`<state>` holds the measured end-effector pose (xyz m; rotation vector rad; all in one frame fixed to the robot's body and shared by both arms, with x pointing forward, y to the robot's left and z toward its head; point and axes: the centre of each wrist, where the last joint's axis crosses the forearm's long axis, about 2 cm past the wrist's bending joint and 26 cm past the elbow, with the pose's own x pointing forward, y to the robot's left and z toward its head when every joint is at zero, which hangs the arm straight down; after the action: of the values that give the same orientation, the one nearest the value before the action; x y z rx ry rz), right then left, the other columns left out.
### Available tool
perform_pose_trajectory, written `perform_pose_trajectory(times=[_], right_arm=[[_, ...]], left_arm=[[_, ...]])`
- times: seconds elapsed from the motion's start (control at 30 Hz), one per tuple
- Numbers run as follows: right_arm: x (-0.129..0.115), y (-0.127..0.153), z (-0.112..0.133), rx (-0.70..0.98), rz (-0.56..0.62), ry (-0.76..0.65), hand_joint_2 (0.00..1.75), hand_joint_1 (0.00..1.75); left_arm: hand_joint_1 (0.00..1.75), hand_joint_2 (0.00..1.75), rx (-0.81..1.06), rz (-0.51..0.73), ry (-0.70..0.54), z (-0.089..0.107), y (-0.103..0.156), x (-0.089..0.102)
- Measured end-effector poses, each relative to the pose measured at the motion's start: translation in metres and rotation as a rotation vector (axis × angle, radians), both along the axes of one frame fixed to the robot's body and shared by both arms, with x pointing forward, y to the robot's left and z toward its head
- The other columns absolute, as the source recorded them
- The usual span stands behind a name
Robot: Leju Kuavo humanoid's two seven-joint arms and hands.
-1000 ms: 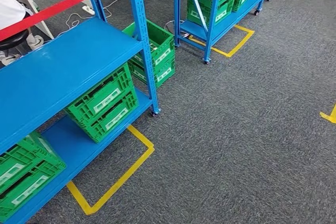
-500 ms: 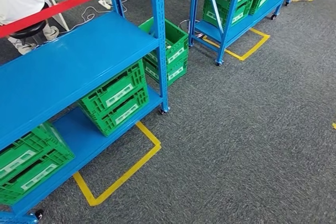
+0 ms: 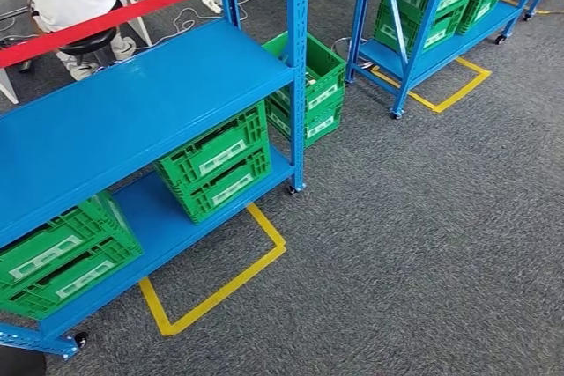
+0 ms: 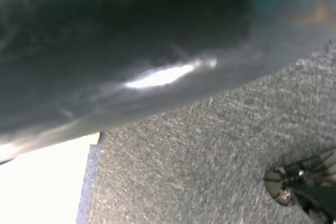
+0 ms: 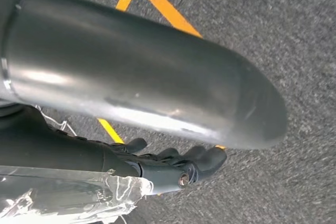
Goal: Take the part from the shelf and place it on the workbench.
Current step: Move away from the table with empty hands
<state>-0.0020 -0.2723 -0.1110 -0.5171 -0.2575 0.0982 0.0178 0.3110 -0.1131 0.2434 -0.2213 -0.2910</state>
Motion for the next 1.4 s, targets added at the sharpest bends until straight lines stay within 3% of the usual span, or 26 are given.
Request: perform_pose_trajectory(times=[1.4], right_arm=[[0.002,-0.0003,-0.0001,0.011,0.014,-0.003,0.0,0.0]], left_arm=[[0.0,0.0,-0.011,-0.054,0.013,0.0,-0.0043,0.0026]])
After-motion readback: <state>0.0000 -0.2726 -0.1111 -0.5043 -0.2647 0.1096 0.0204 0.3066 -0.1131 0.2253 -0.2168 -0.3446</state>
